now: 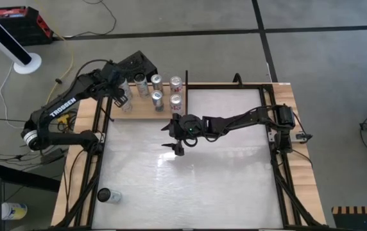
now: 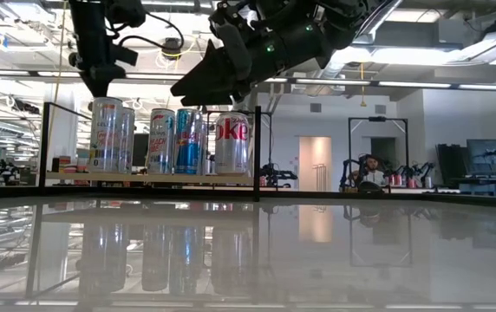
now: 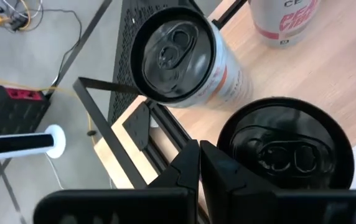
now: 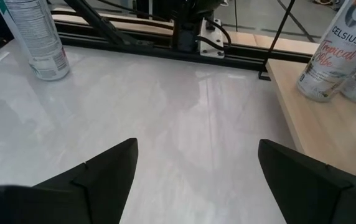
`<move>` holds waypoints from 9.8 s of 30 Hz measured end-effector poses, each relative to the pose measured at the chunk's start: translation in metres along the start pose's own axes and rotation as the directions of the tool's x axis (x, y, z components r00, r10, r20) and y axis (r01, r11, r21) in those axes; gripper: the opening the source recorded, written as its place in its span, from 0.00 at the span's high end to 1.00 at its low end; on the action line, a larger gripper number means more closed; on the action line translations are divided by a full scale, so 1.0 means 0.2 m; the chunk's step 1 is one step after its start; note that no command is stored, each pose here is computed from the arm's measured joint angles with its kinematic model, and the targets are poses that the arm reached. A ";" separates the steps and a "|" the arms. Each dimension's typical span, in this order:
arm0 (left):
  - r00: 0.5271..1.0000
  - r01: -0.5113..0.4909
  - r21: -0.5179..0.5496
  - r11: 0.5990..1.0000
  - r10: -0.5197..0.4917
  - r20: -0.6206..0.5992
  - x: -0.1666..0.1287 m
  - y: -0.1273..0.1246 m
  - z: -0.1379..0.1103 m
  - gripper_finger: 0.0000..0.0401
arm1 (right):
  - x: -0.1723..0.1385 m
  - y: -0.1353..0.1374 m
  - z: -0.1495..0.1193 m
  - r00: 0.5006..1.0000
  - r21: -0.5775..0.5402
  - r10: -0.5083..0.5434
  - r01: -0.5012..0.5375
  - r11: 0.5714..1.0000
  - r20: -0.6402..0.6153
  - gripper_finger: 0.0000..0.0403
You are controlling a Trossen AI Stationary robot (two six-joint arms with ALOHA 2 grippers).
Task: Place canned beverage on shelf
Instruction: Put the yellow soda can on the shelf aligned with the other yellow soda can, then put the pink soda can on the shelf aligned with the other pink soda can
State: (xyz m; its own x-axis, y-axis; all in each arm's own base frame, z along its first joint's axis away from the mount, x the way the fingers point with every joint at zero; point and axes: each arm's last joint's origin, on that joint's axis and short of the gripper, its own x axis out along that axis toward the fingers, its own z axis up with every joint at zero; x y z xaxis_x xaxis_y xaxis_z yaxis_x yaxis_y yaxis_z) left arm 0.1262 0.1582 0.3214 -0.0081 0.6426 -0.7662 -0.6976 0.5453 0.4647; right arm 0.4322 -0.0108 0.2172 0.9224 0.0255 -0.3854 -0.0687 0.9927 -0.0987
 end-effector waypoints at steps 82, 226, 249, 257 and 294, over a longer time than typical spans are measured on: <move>0.983 -0.179 0.512 0.840 0.140 0.114 0.05 -0.71 -0.08 1.00 | 0.00 -0.05 -0.01 1.000 0.026 -0.023 0.023 0.999 -0.003 0.12; -0.251 0.395 0.914 -0.088 -0.968 0.015 -0.74 -0.53 -0.95 0.15 | 0.00 0.15 0.02 0.994 0.475 -0.110 0.102 0.874 -0.011 0.12; -0.258 0.426 0.882 -0.201 -0.962 -0.095 -0.62 -0.66 -1.05 0.15 | 0.00 0.11 0.01 0.992 0.445 -0.124 0.116 0.888 -0.012 0.12; -0.276 0.400 0.879 -0.260 -0.949 -0.155 -0.62 -0.66 -1.06 0.15 | 0.00 0.11 0.02 0.992 0.452 -0.124 0.113 0.885 -0.004 0.12; -0.142 0.394 0.872 -0.290 -0.957 -0.254 -0.55 -0.83 -1.16 0.15 | 0.00 0.12 0.03 0.992 0.471 -0.125 0.100 0.876 0.021 0.12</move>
State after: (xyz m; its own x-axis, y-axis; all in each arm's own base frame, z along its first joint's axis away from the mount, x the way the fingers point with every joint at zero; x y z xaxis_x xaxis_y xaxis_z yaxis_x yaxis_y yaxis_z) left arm 0.0765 -0.1267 0.2259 0.4870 -0.7496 -0.4482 0.8238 0.5647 -0.0492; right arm 0.4332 0.0131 0.2201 0.9315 -0.0962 -0.3509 0.2114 0.9280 0.3068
